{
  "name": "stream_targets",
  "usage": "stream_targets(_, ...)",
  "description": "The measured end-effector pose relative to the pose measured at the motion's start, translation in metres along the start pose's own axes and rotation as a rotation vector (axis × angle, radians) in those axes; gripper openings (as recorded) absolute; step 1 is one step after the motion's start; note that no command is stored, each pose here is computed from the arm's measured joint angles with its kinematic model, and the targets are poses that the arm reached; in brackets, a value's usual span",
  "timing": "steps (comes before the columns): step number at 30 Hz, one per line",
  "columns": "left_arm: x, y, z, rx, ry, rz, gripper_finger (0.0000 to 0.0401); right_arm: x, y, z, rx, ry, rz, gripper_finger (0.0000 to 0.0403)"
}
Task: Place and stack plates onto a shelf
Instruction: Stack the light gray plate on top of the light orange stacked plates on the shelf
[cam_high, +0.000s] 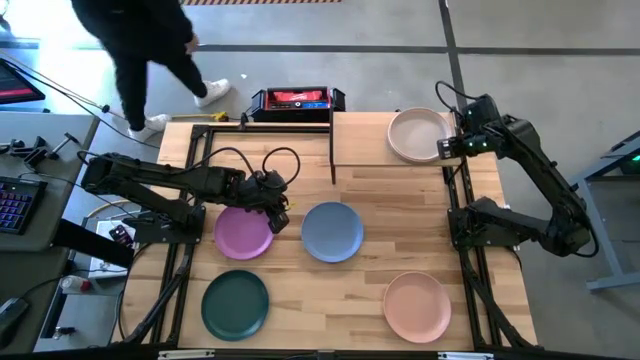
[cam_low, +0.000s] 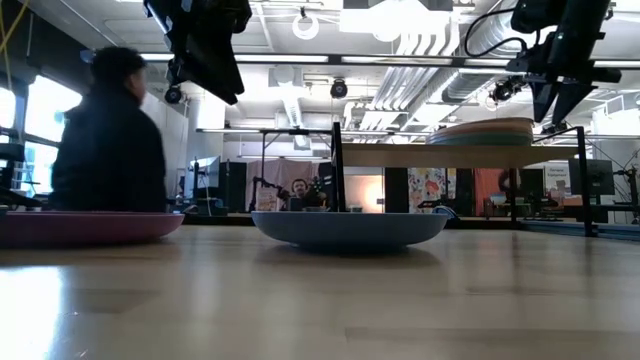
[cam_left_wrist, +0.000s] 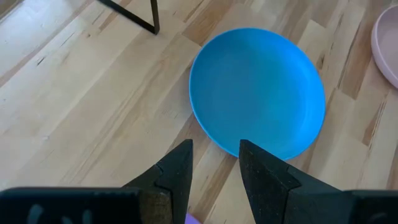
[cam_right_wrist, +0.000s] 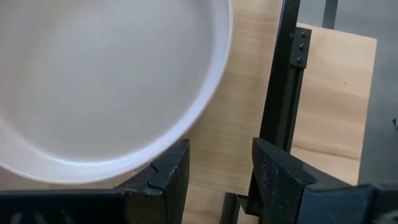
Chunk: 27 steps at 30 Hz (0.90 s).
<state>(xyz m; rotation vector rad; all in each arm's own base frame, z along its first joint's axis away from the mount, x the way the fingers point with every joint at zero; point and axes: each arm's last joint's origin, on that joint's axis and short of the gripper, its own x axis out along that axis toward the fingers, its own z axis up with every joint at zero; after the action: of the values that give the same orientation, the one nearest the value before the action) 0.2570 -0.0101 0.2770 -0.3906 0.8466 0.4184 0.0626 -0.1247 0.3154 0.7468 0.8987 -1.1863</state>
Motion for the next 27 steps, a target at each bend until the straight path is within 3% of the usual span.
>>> stream_targets(27,-0.0003,-0.0038,0.0064,-0.038,-0.066,-0.037,0.012,-0.0034,0.0003,-0.0028,-0.041,-0.003,0.048,0.0154)
